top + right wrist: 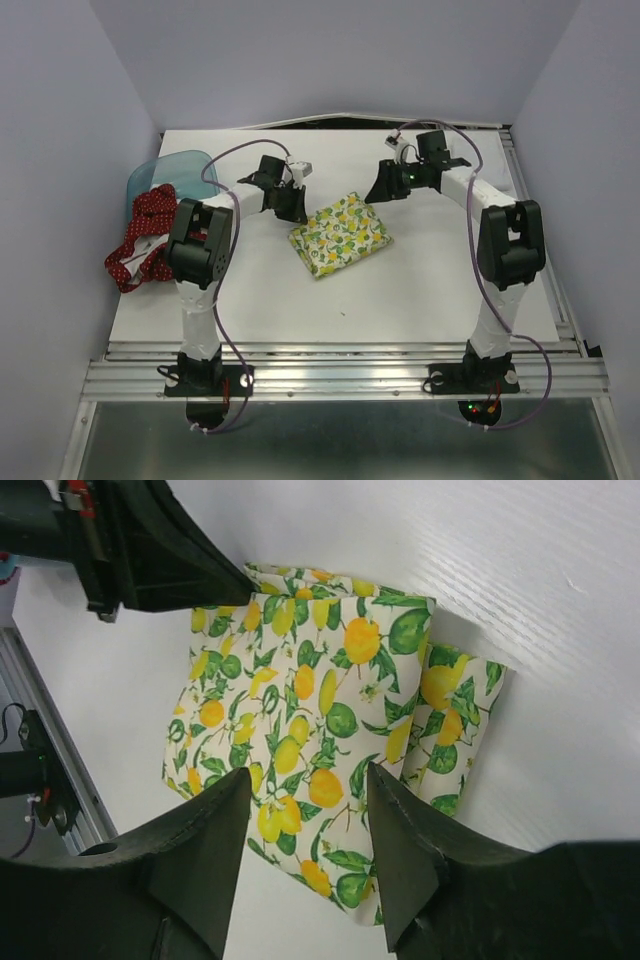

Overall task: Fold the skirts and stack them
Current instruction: Fold the skirt

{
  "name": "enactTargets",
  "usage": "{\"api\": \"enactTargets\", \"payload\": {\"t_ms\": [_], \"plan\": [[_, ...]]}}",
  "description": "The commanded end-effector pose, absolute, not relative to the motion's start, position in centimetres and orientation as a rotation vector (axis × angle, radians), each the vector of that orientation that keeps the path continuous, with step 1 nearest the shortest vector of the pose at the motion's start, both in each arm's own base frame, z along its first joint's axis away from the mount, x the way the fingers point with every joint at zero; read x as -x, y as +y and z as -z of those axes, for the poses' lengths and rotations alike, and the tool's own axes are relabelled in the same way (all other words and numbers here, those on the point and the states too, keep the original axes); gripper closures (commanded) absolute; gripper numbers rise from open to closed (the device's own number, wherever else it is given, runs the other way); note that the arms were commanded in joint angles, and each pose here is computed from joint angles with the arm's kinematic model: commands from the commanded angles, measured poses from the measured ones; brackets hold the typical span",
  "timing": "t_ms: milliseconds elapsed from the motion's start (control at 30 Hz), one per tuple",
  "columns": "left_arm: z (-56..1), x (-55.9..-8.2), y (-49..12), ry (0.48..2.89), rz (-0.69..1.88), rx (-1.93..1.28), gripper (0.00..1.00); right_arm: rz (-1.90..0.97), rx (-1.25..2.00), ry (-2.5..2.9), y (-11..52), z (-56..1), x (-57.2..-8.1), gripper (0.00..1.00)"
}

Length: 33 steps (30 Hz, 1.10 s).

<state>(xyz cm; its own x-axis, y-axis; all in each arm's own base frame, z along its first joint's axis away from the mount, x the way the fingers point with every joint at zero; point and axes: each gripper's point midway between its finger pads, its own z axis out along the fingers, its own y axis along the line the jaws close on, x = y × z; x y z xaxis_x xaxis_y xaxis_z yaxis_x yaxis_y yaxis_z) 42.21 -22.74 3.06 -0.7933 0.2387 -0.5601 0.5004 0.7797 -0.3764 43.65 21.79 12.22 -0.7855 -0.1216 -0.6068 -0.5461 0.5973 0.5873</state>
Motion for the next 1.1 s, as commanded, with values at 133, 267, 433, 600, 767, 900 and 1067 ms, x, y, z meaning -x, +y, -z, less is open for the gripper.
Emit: {"api": "enactTargets", "payload": {"t_ms": [133, 267, 433, 600, 767, 900, 1067], "plan": [[-2.5, -43.6, -21.3, 2.489, 0.652, -0.484, 1.0, -1.282, 0.616, 2.091, 24.5, -18.3, -41.0, 0.53], [-2.0, -43.6, -21.2, 2.503, 0.649, -0.478, 1.0, -1.38, 0.645, 2.157, 26.3, -14.7, -39.7, 0.54], [-1.5, -43.9, -21.0, 2.506, 0.634, -0.481, 1.0, -1.469, 0.49, 2.263, 27.4, -9.7, -40.7, 0.53], [-1.3, -44.7, -20.8, 2.492, 0.65, -0.497, 1.0, -1.366, 0.327, 2.381, 26.8, -4.7, -42.2, 0.55], [-4.4, -49.1, -21.4, 2.375, 0.61, -0.625, 0.9, -1.223, 0.149, 2.459, 25.2, -1.4, -41.3, 0.55], [-8.6, -51.2, -22.0, 2.301, 0.622, -0.647, 0.62, -1.173, 0.103, 2.486, 24.4, -0.8, -40.3, 0.55], [-15.1, -49.5, -21.7, 2.143, 0.8, -0.583, 0.54, -1.273, 0.149, 2.375, 25.5, -5.8, -40.9, 0.5]]}}
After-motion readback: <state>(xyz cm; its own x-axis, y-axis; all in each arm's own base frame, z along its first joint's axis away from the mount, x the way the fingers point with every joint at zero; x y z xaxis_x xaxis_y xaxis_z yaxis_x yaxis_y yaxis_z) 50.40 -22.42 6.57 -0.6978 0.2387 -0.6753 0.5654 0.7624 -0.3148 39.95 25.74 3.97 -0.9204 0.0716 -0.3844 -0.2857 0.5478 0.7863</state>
